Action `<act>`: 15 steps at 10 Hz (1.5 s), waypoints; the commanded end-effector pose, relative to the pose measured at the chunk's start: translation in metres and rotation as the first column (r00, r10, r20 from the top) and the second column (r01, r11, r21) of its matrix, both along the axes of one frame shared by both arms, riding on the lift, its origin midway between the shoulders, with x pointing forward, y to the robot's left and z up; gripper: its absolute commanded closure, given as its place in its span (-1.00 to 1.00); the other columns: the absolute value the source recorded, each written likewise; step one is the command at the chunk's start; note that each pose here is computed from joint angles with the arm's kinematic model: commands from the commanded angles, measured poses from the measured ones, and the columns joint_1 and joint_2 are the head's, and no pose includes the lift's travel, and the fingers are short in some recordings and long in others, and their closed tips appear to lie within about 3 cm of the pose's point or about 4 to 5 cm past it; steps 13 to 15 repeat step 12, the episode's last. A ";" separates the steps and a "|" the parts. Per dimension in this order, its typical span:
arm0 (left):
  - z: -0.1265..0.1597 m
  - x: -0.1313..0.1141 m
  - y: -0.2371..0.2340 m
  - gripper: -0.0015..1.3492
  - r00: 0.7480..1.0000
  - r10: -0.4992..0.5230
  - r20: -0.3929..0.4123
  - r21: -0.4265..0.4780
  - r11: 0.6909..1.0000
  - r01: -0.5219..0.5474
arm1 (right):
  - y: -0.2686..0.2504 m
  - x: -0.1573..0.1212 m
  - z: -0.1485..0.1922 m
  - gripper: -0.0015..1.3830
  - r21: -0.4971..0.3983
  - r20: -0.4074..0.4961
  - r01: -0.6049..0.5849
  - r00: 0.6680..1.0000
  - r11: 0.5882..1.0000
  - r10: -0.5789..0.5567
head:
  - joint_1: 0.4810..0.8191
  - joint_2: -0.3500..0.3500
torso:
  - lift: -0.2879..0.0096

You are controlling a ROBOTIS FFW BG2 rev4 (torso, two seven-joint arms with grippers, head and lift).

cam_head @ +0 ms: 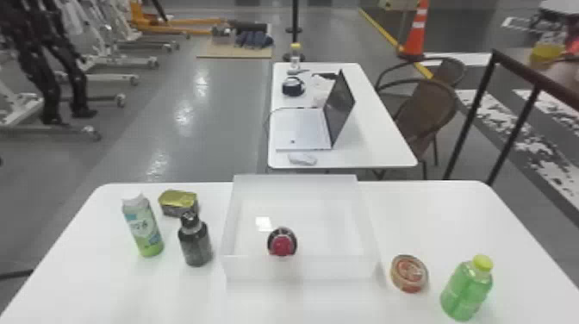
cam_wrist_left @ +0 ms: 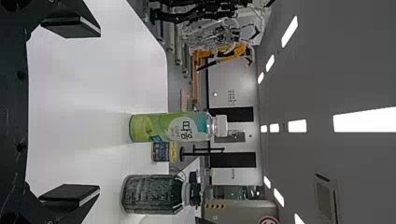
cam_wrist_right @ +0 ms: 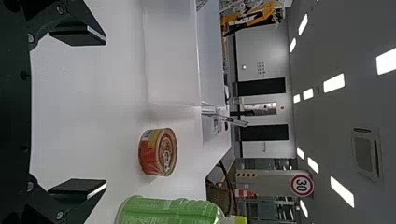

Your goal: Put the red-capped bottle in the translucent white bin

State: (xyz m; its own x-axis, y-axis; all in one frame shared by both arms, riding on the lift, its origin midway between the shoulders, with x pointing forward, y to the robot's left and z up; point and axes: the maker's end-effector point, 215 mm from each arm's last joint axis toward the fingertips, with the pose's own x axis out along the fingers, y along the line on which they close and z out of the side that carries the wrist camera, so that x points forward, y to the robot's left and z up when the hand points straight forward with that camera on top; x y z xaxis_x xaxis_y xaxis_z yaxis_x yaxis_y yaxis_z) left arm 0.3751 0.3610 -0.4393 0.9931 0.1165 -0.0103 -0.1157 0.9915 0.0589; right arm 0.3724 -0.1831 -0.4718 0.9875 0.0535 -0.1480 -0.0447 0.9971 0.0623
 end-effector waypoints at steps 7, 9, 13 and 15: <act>-0.002 0.002 -0.008 -0.81 1.000 -0.005 0.003 -0.030 1.000 0.005 | 0.000 0.000 0.000 -0.70 0.000 0.000 0.001 1.000 1.000 -0.001 | -0.60 0.00 | 0.26; -0.001 0.003 -0.007 -0.81 1.000 -0.003 0.008 -0.031 1.000 0.003 | 0.000 0.000 0.000 -0.70 0.000 0.000 0.001 1.000 1.000 -0.001 | -0.60 0.00 | 0.26; -0.001 0.004 -0.009 -0.81 1.000 -0.004 0.009 -0.037 0.999 0.005 | 0.000 0.001 0.001 -0.70 0.001 0.001 0.002 1.000 1.000 -0.002 | -0.60 0.00 | 0.26; -0.001 0.004 -0.009 -0.81 1.000 -0.004 0.009 -0.037 0.999 0.005 | 0.000 0.001 0.001 -0.70 0.001 0.001 0.002 1.000 1.000 -0.002 | -0.60 0.00 | 0.26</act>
